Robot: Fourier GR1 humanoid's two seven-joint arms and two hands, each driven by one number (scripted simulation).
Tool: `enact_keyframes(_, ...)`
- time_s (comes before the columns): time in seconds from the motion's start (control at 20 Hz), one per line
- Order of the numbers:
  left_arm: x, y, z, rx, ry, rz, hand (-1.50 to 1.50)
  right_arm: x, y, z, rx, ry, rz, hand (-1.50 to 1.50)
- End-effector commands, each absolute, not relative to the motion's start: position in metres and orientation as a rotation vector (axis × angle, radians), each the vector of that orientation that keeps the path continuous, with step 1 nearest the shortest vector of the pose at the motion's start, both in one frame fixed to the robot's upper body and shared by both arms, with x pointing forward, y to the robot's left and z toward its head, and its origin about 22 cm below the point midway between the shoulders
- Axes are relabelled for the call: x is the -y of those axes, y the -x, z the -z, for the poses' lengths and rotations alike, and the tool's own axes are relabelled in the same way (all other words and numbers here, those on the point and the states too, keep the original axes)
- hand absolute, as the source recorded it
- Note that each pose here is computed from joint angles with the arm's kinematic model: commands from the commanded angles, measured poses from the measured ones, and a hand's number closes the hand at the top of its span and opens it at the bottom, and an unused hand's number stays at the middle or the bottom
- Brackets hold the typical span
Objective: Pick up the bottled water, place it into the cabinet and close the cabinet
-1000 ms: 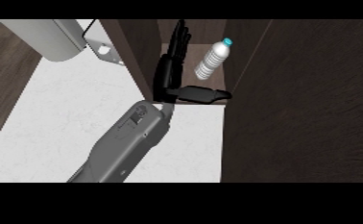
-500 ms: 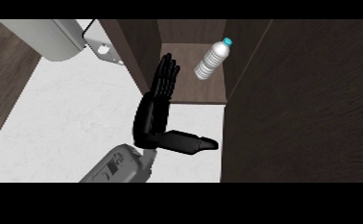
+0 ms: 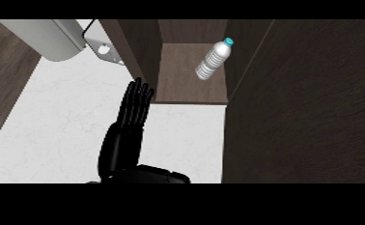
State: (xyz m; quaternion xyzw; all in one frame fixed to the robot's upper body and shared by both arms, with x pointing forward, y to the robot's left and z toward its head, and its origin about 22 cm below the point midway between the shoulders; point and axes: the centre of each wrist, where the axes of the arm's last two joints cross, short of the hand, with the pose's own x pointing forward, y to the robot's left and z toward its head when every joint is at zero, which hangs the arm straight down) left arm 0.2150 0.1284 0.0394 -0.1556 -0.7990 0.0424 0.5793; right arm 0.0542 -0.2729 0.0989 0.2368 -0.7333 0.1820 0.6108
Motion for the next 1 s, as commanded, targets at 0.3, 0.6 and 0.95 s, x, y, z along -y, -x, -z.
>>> enact_keyframes(0.3, -0.167, -0.181, -0.049, 1.888, 0.345, -0.109, -1.5, 0.226, -0.055, -0.142, 1.723, -0.596, -0.629, 1.5)
enact_keyframes(0.6, -0.187, -0.164, -0.041, 1.901, 0.33, -0.146, -1.5, 0.197, -0.056, -0.151, 1.715, -0.63, -0.642, 1.5)
enact_keyframes(0.95, -0.215, -0.154, -0.048, 1.907, 0.309, -0.166, -1.5, 0.169, -0.059, -0.165, 1.765, -0.651, -0.71, 1.5)
